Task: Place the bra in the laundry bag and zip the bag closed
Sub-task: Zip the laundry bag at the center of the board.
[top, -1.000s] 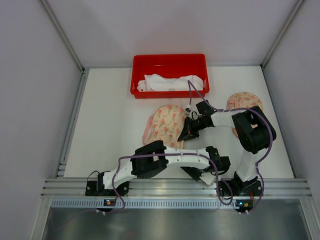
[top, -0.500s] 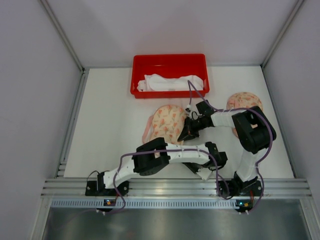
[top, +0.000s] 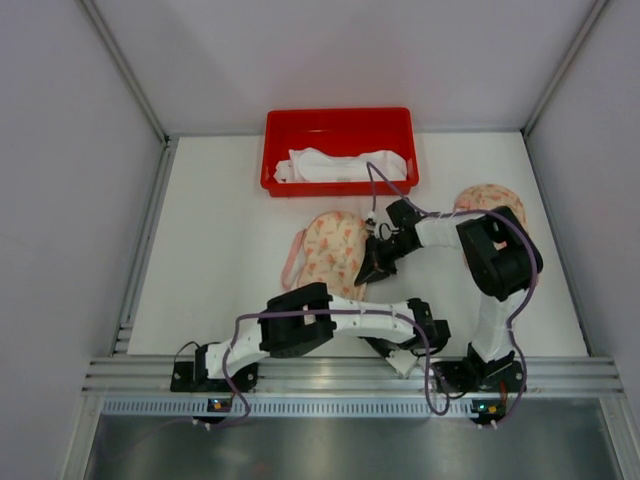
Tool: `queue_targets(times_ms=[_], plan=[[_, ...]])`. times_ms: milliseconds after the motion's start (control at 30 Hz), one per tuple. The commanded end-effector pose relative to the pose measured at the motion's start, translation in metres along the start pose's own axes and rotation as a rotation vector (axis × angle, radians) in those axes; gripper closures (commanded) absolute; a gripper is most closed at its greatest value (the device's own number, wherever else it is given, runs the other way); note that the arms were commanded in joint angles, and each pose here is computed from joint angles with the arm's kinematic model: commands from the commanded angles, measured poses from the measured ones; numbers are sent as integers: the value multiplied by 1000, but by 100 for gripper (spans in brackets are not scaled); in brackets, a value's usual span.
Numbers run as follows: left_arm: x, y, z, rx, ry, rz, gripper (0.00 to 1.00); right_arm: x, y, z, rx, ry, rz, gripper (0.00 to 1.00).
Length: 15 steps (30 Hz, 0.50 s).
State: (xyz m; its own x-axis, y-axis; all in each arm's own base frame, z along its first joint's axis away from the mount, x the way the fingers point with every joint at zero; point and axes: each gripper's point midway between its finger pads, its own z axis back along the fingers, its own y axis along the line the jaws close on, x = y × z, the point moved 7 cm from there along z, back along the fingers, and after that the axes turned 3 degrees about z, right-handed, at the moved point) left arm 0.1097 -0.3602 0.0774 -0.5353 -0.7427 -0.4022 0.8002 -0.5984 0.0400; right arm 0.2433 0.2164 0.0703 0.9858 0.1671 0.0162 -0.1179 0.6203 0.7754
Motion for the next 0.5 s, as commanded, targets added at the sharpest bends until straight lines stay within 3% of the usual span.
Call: queue_targets(times_ms=[0, 333, 467], plan=[[10, -33, 16, -106, -115, -5, 100, 20, 1, 5, -26, -51, 92, 100], [1, -55, 26, -146, -154, 55, 100, 34, -8, 10, -98, -59, 152, 100], [4, -46, 33, -87, -183, 71, 100, 39, 3, 13, -41, -67, 160, 100]])
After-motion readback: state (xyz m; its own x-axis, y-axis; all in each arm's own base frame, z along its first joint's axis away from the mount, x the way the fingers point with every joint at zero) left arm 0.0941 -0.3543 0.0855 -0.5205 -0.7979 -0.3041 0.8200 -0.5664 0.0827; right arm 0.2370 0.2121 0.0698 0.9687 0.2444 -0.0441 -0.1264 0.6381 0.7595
